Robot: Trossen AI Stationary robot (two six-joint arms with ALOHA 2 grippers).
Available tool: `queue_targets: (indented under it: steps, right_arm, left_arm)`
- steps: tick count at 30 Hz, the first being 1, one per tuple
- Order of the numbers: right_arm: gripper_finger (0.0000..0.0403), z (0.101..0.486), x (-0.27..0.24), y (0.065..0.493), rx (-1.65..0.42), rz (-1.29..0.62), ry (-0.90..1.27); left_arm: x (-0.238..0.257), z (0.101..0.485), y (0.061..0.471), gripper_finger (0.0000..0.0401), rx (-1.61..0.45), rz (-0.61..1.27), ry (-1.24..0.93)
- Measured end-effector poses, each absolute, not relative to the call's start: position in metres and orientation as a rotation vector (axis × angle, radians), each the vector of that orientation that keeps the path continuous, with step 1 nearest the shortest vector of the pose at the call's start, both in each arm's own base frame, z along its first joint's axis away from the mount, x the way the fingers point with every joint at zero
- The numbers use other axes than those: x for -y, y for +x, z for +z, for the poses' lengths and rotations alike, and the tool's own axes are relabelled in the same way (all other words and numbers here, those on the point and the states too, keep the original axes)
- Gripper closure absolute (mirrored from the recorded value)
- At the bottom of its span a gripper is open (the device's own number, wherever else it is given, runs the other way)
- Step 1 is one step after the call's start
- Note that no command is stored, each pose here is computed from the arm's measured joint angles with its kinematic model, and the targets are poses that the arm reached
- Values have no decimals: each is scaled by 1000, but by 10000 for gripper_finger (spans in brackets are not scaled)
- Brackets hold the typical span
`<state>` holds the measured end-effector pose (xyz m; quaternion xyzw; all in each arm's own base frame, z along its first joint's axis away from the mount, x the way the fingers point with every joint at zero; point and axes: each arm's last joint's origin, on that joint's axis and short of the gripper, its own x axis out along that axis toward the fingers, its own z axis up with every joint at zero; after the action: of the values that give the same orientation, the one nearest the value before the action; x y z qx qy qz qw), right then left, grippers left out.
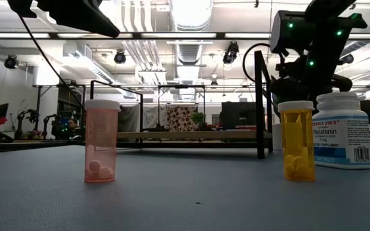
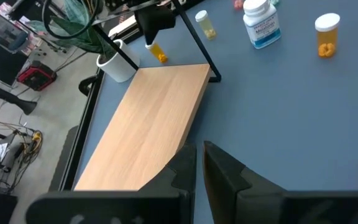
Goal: Pick and place medicine bottles onto shelf by color
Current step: Put the top orange pill bottle on the shelf
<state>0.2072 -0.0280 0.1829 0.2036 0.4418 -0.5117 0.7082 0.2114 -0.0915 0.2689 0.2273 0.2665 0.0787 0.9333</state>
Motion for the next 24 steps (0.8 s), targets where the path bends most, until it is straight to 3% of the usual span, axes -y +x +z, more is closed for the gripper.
queue_targets:
  steps: [18, 24]
  right_arm:
    - [196, 164, 28, 205, -955, -1144, 479]
    - [224, 164, 28, 205, -945, -1139, 483]
  left_arm:
    - [91, 268, 211, 391, -547, 161, 464]
    - [91, 267, 211, 391, -548, 161, 465]
